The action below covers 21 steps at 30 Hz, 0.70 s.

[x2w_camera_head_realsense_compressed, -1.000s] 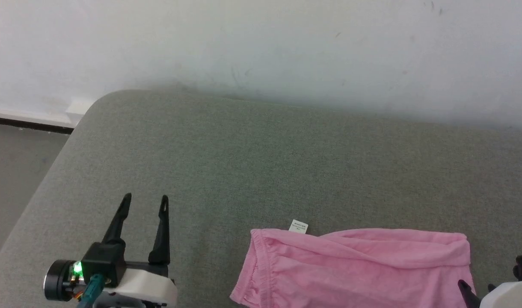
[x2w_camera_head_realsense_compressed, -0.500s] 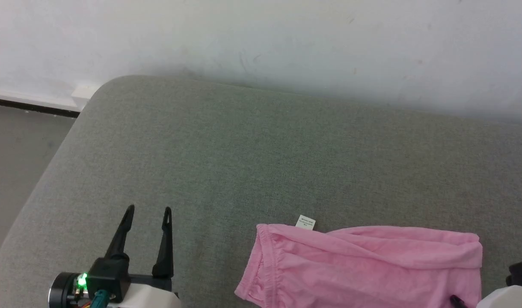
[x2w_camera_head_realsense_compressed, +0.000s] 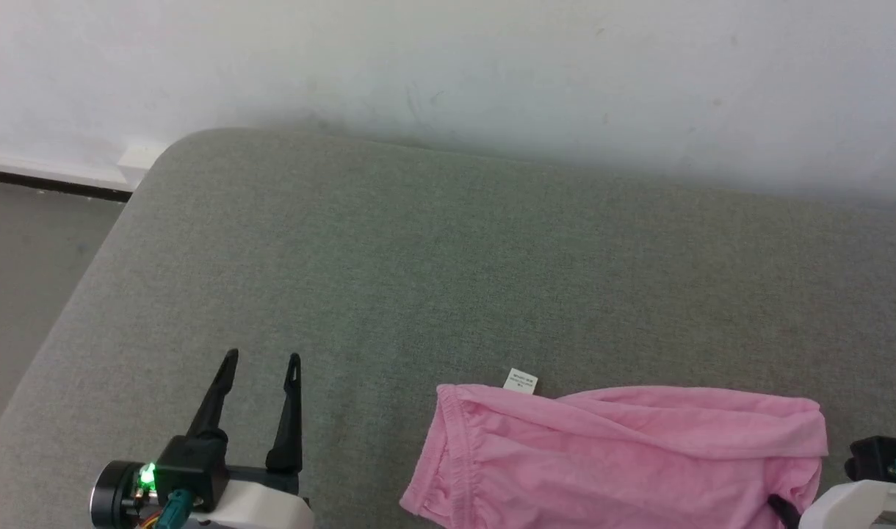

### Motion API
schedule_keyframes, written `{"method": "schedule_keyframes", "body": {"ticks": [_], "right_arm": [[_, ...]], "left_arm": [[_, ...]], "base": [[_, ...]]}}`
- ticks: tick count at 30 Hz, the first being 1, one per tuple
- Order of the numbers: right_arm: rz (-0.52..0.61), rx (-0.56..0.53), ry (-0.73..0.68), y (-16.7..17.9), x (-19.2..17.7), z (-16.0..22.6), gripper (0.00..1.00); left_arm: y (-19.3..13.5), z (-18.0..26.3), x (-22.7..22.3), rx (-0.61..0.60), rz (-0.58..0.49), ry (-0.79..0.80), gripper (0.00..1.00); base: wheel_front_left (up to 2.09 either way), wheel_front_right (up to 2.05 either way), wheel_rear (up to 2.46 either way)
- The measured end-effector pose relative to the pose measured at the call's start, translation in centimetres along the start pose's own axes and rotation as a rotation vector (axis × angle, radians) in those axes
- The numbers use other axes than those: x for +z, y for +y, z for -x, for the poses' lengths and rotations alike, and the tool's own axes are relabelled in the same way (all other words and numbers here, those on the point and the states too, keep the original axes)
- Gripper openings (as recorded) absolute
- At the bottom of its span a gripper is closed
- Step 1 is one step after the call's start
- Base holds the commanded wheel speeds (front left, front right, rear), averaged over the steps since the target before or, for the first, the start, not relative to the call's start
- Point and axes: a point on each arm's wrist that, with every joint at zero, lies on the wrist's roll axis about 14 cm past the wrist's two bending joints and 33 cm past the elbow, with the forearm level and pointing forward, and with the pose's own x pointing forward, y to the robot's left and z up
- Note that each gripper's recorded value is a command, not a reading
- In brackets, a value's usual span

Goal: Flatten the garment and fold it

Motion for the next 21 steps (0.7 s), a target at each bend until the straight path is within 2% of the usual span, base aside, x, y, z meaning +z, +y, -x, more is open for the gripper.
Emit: {"method": "schedule_keyframes", "body": {"ticks": [4, 8, 12, 16, 21], "right_arm": [[-0.036, -0.065, -0.071, -2.5, 2.0, 0.6, 0.0], [-0.063, -0.199, -0.12, -7.4, 3.7, 2.1, 0.0], [-0.04, -0.319, -0.123, -11.4, 4.1, 3.8, 0.0], [-0.043, -0.315, -0.134, -11.3, 4.3, 4.3, 0.0], [0.003, -0.219, -0.168, -7.8, 5.2, 5.1, 0.0]], "left_arm": [[-0.1, -0.1, 0.3, -0.008, 0.003, -0.013, 1.0], [-0.4, -0.3, 0.5, -0.018, 0.007, -0.022, 1.0], [-0.7, -0.1, 0.5, -0.028, 0.017, -0.023, 1.0], [-0.6, 0.3, 0.4, -0.027, 0.022, -0.019, 1.0], [-0.8, 1.4, 0.3, -0.033, 0.033, -0.017, 1.0]], "base": [[0.0, 0.0, 0.0], [0.0, 0.0, 0.0], [0.0, 0.0, 0.0], [0.0, 0.0, 0.0], [0.0, 0.0, 0.0]]}}
